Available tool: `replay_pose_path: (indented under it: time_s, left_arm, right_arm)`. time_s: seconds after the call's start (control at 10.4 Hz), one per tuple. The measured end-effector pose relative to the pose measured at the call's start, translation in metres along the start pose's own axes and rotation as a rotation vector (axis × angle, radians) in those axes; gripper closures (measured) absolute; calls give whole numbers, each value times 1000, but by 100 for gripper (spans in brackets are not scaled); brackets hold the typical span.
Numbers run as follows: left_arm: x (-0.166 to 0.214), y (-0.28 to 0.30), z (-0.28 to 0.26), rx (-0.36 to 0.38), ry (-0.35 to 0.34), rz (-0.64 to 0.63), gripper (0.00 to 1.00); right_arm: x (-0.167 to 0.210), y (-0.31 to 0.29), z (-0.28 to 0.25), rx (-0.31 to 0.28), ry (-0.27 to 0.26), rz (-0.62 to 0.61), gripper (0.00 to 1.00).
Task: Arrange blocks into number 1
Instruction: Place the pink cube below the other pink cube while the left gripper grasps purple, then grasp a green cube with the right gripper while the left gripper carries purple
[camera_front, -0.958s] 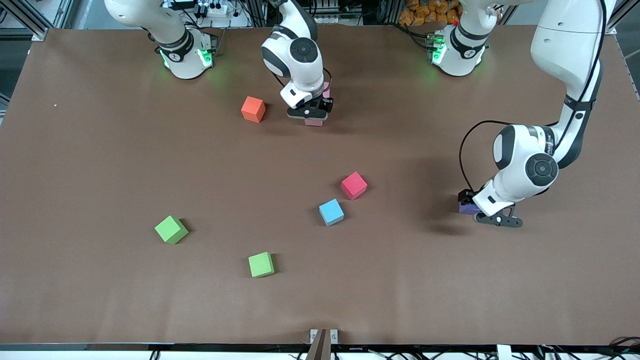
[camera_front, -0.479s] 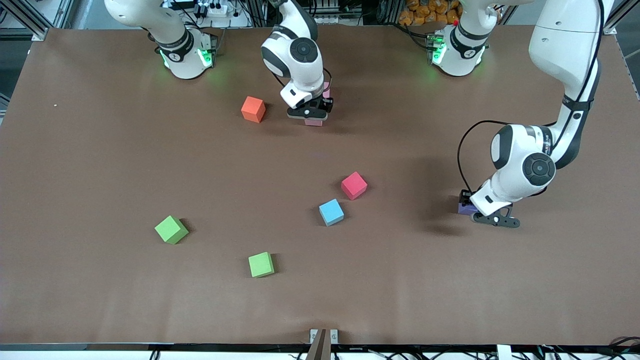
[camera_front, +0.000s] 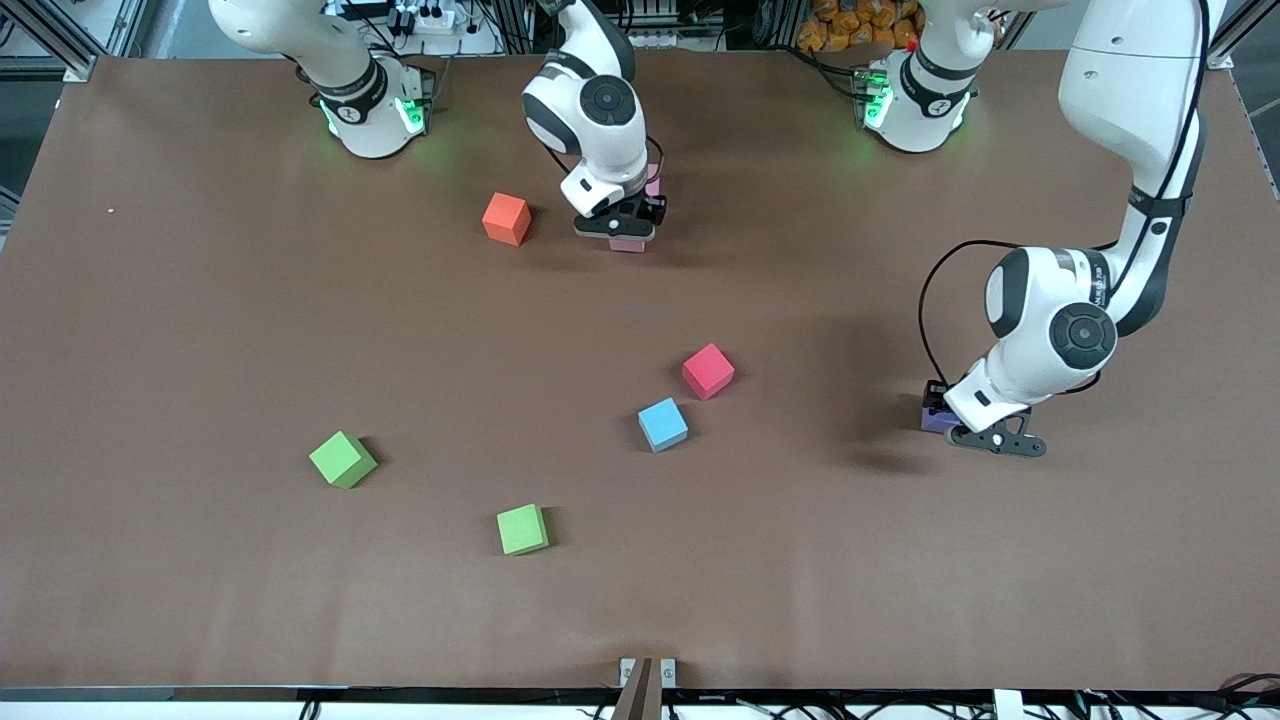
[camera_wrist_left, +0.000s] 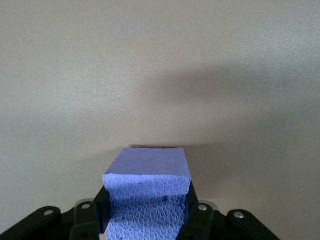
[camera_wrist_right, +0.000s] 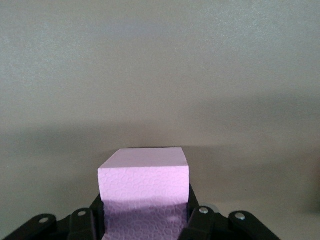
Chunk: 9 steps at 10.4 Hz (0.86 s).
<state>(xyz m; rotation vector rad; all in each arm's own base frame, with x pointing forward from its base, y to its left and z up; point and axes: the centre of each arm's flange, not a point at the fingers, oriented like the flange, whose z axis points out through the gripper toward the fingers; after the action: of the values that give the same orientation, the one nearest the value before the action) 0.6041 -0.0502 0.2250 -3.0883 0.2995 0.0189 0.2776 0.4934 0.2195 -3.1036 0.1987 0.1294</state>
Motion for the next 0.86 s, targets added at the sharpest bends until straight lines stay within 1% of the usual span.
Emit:
replay_pose_path:
  time_s: [0.1,0.29,0.86]
  left_arm:
    - [0,0,-1,2,1,0,44]
    - [0,1,-3,3,3,2,44]
    - [1,6,-4,4,4,10,44]
  right_arm:
    - [-10,-6,1,14,8,30,41]
    - [-34,-17,4,21,12,37,41]
    - [-31,-15,13,8,12,46,41]
